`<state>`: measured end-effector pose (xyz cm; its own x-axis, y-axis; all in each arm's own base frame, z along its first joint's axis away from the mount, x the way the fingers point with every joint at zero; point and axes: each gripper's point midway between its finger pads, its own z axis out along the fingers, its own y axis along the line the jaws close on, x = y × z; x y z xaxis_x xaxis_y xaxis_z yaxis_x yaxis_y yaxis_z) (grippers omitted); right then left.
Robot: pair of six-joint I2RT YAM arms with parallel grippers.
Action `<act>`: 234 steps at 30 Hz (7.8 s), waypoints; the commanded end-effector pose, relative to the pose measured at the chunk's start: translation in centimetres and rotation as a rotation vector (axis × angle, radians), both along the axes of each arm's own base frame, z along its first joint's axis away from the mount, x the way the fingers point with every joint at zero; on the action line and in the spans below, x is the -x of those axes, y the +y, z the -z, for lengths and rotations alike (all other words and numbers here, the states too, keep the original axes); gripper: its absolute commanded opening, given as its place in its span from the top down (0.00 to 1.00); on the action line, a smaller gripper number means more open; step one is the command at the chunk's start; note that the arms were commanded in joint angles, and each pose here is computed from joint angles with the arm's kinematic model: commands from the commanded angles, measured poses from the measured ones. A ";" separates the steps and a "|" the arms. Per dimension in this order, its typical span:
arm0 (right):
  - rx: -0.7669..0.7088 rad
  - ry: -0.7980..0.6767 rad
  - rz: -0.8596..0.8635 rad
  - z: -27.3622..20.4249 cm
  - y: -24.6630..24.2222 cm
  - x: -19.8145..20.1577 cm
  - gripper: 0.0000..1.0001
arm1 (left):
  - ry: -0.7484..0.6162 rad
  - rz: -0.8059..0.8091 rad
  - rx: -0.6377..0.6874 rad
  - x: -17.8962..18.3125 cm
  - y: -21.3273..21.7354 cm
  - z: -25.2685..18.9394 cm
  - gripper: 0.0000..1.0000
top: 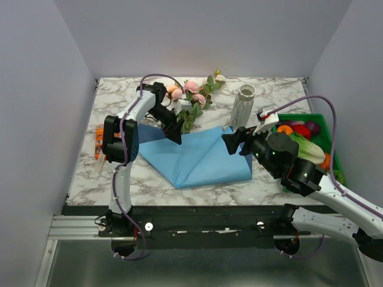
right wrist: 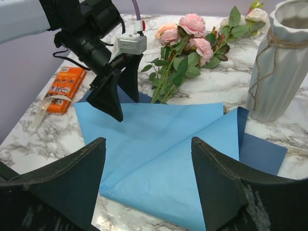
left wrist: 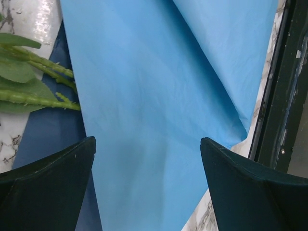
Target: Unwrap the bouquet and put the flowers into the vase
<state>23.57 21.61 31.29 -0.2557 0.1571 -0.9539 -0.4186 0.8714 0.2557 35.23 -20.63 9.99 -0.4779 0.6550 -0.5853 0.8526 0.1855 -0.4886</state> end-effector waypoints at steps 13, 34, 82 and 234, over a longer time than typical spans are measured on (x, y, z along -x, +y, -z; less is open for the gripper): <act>-0.041 0.004 -0.035 -0.1 0.7 0.3 0.21 | 0.066 -0.023 -0.039 0.4 1.0 3.0 0.05; -0.070 0.003 -0.038 -0.1 0.4 0.7 0.23 | -0.003 -0.002 -0.021 1.8 0.9 -0.9 0.85; 0.875 -0.290 -0.830 5.5 8.1 -2.7 0.13 | -0.341 0.189 -0.039 13.8 3.5 -7.4 0.77; 0.273 0.611 0.187 23.8 13.9 -18.1 0.90 | -0.487 -0.621 -0.275 5.4 16.3 -9.7 0.01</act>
